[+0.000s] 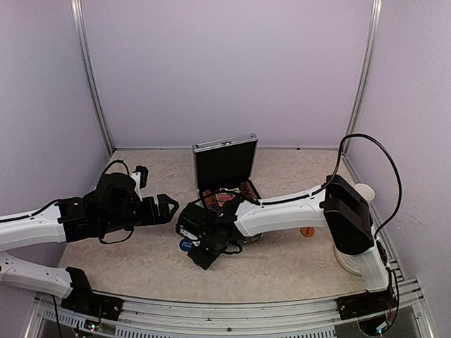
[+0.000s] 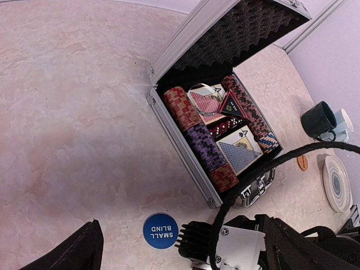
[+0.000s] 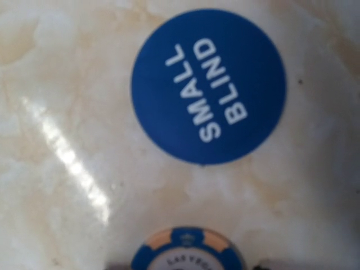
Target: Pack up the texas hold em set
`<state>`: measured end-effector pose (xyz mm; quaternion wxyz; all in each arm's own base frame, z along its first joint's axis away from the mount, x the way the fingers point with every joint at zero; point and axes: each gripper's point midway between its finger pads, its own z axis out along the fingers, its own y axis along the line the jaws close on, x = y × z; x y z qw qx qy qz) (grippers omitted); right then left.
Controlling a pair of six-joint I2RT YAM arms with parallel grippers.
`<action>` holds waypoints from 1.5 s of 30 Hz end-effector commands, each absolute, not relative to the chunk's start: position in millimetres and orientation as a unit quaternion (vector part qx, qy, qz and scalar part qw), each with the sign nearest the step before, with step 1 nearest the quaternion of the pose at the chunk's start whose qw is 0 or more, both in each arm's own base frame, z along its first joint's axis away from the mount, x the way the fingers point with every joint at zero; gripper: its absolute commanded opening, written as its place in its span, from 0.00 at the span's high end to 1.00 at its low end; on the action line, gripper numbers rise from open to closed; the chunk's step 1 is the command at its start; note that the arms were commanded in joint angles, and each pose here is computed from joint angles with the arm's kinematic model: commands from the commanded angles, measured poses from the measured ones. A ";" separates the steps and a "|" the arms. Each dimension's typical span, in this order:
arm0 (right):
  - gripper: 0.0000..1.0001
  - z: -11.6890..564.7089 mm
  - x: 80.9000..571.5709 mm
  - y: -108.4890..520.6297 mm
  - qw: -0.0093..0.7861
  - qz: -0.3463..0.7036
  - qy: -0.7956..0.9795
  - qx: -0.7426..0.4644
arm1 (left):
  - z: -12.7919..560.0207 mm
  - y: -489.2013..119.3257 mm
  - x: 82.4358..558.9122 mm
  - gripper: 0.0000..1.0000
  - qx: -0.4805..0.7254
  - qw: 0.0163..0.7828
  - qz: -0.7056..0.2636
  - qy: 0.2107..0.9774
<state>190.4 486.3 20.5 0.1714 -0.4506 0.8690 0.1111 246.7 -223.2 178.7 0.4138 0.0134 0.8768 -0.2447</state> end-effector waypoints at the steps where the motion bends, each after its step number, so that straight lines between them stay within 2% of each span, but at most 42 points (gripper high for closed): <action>1: 0.46 -31.3 182.0 459.2 0.114 0.055 0.879 -0.461 | 180.1 -223.6 247.9 0.01 0.009 0.418 -0.254 0.872; 4: 0.49 -31.8 182.4 459.5 0.114 0.054 0.878 -0.462 | 179.6 -224.5 248.0 0.01 0.009 0.417 -0.255 0.873; 8: 0.59 -32.1 181.4 459.8 0.112 0.055 0.877 -0.464 | 180.5 -224.7 247.9 0.01 0.010 0.417 -0.256 0.872; 16: 0.60 -9.2 185.8 463.3 0.140 0.059 0.869 -0.470 | 169.4 -222.7 241.4 0.01 0.012 0.401 -0.256 0.880; 22: 0.60 36.5 194.3 471.1 0.192 0.072 0.858 -0.471 | 146.3 -219.9 226.7 0.01 0.012 0.364 -0.264 0.893; 35: 0.59 101.8 203.9 471.5 0.263 0.096 0.841 -0.462 | 119.9 -234.4 202.1 0.01 0.026 0.306 -0.331 0.892; 38: 0.58 106.9 202.7 470.3 0.268 0.102 0.838 -0.465 | 119.0 -242.5 198.7 0.01 0.036 0.294 -0.348 0.889; 45: 0.40 67.2 190.4 465.6 0.203 0.083 0.848 -0.483 | 124.5 -247.2 200.9 0.01 0.035 0.299 -0.361 0.883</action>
